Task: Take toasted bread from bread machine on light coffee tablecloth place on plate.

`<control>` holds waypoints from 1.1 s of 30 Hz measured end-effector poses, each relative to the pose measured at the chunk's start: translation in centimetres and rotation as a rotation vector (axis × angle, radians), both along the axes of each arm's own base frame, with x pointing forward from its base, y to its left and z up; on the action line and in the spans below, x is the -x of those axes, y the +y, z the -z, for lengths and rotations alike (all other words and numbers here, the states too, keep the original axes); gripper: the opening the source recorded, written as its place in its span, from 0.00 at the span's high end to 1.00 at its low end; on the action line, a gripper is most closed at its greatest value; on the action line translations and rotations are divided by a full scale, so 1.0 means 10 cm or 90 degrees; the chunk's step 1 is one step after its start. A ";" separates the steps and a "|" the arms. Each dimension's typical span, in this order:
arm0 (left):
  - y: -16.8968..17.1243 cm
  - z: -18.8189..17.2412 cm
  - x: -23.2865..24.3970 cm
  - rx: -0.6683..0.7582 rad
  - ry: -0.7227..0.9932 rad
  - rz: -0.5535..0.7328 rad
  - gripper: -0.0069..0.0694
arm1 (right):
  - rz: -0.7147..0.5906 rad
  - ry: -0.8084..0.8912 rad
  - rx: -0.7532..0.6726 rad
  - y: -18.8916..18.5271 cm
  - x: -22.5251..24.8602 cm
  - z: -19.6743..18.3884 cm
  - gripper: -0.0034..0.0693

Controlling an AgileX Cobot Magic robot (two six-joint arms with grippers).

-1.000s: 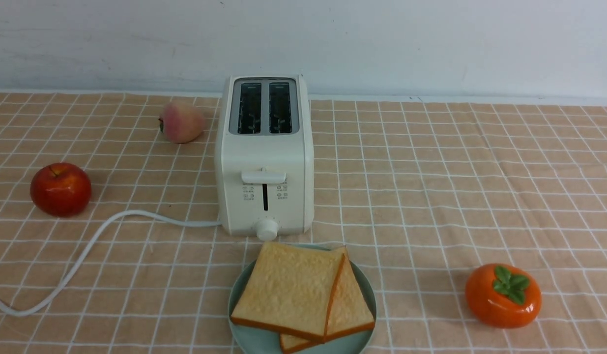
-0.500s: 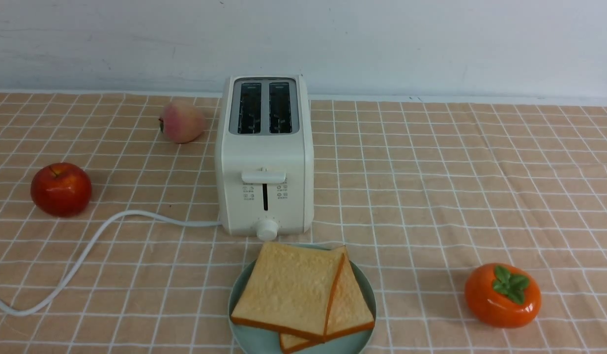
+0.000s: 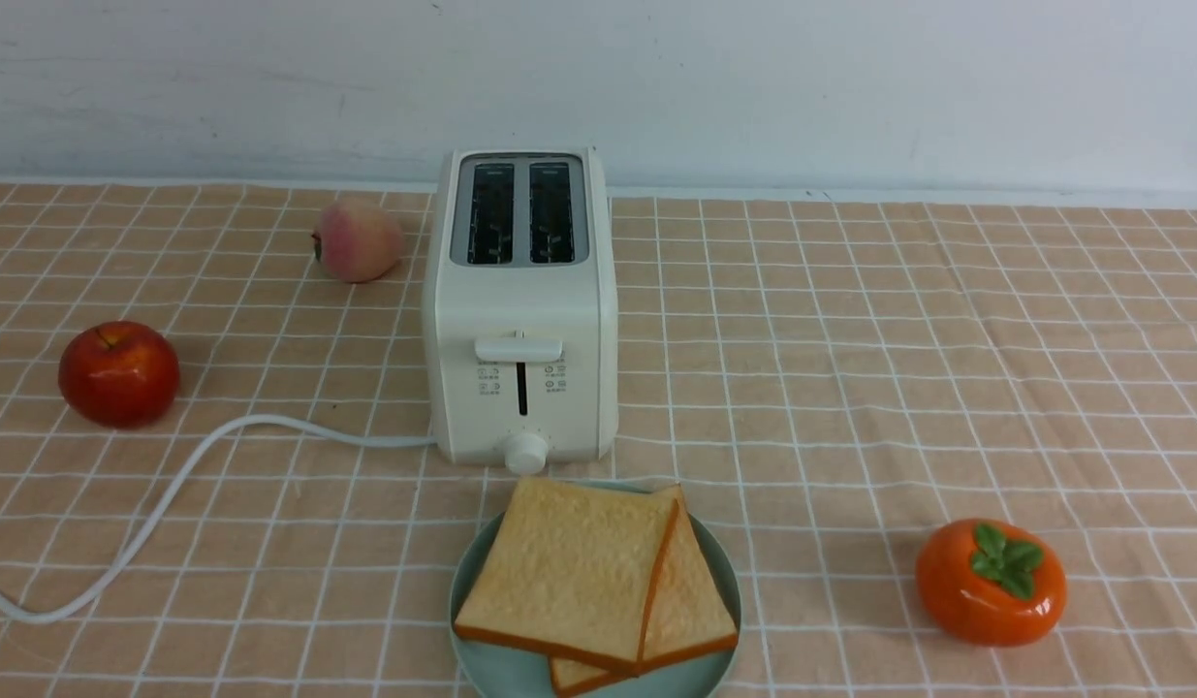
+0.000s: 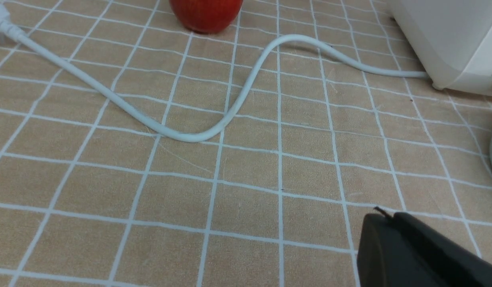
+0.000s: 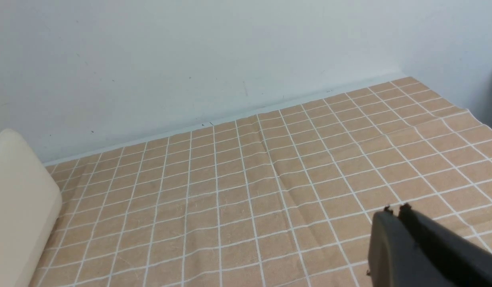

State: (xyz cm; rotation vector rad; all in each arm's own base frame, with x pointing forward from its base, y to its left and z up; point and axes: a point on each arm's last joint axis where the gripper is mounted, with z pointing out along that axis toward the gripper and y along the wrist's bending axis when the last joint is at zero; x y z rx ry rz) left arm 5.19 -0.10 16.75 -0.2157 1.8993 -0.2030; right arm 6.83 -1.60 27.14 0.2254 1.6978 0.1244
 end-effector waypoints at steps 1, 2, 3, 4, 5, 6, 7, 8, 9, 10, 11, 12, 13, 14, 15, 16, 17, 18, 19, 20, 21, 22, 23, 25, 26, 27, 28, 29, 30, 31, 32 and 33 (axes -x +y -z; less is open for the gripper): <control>0.00 0.00 0.00 0.000 0.000 0.000 0.91 | 0.000 0.000 0.000 0.00 0.00 0.00 0.92; 0.00 0.00 0.00 0.000 0.000 0.000 0.91 | 0.000 0.000 0.000 0.00 0.00 0.00 0.91; 0.00 0.00 0.00 0.000 0.000 0.000 0.91 | 0.000 0.000 0.000 0.00 0.00 0.00 0.91; 0.00 0.00 0.00 0.000 0.000 0.000 0.91 | 0.000 0.000 0.000 0.00 0.00 0.00 0.91; 0.00 0.00 0.00 0.000 0.000 0.000 0.91 | 0.000 0.000 0.000 0.00 0.00 0.00 0.91; 0.00 0.00 0.00 0.000 0.000 0.000 0.91 | 0.000 0.000 0.000 0.00 0.00 0.00 0.91; 0.00 0.00 0.00 0.000 0.000 0.000 0.91 | 0.000 0.000 0.000 0.00 0.00 0.00 0.91; 0.00 0.00 0.00 0.000 0.000 0.000 0.91 | 0.000 0.000 0.000 0.00 0.00 0.00 0.91; 0.00 0.00 0.00 0.000 0.000 0.000 0.91 | 0.000 0.000 0.000 0.00 0.00 0.00 0.91; 0.00 0.00 0.00 -0.001 0.000 0.000 0.91 | 0.000 -0.001 0.001 0.00 0.00 0.00 0.90; 0.00 0.00 0.00 -0.001 0.000 0.000 0.91 | 0.002 -0.003 0.007 0.00 0.00 -0.01 0.90; 0.00 0.00 0.00 -0.001 0.000 0.000 0.91 | 0.003 -0.006 0.014 -0.01 0.00 -0.01 0.90; 0.00 0.00 0.00 -0.001 0.000 0.000 0.91 | 0.005 -0.008 0.017 -0.01 0.00 -0.01 0.90; 0.00 0.00 0.00 -0.001 0.000 0.000 0.91 | 0.007 -0.010 0.026 -0.01 0.00 -0.02 0.90; 0.00 0.00 0.00 -0.001 0.000 0.000 0.91 | 0.007 -0.010 0.028 -0.02 0.00 -0.02 0.89; 0.00 0.00 0.00 -0.001 0.000 0.000 0.91 | 0.007 -0.010 0.030 -0.02 0.00 -0.02 0.89; 0.00 0.00 0.00 -0.001 0.000 0.000 0.91 | 0.001 -0.010 0.038 -0.01 0.00 -0.02 0.89; 0.00 0.00 0.00 -0.001 0.000 0.000 0.91 | -0.004 -0.009 0.043 0.00 0.00 -0.02 0.89; 0.00 0.00 0.00 -0.001 0.000 0.000 0.91 | -0.012 -0.006 0.047 0.01 0.00 -0.01 0.89; 0.00 0.00 0.00 -0.001 0.000 0.000 0.91 | -0.024 -0.002 0.055 0.02 0.00 -0.01 0.88; 0.00 0.00 0.00 -0.001 0.000 0.000 0.90 | -0.040 0.004 0.064 0.04 0.00 0.00 0.88; 0.00 0.00 0.00 -0.001 0.000 0.000 0.90 | -0.052 0.010 0.074 0.06 0.00 0.01 0.88; 0.00 0.00 0.00 -0.001 0.000 0.000 0.90 | -0.067 0.016 0.085 0.08 0.00 0.02 0.88; 0.00 0.00 0.00 -0.001 0.001 0.000 0.90 | -0.109 0.039 0.117 0.12 0.01 0.06 0.88; 0.00 0.00 0.00 -0.001 0.001 0.000 0.90 | -0.130 0.049 0.134 0.15 0.02 0.08 0.88; 0.00 0.00 0.00 -0.001 0.001 0.000 0.90 | -0.150 0.059 0.153 0.17 0.03 0.09 0.88; 0.00 0.00 0.00 -0.001 0.001 0.000 0.89 | -0.164 0.065 0.167 0.19 0.03 0.10 0.87; 0.00 0.00 0.00 -0.001 0.001 0.000 0.89 | -0.183 0.070 0.185 0.21 0.04 0.12 0.87; 0.00 0.00 0.00 -0.001 0.001 0.000 0.89 | -0.197 0.072 0.198 0.23 0.05 0.12 0.87; 0.00 0.00 0.00 -0.001 0.001 0.000 0.89 | -0.213 0.070 0.213 0.25 0.05 0.12 0.87; 0.00 0.00 0.00 -0.001 0.001 0.000 0.89 | -0.224 0.067 0.224 0.27 0.06 0.12 0.87; 0.00 0.00 0.00 -0.001 0.001 0.000 0.89 | -0.236 0.060 0.233 0.29 0.07 0.12 0.87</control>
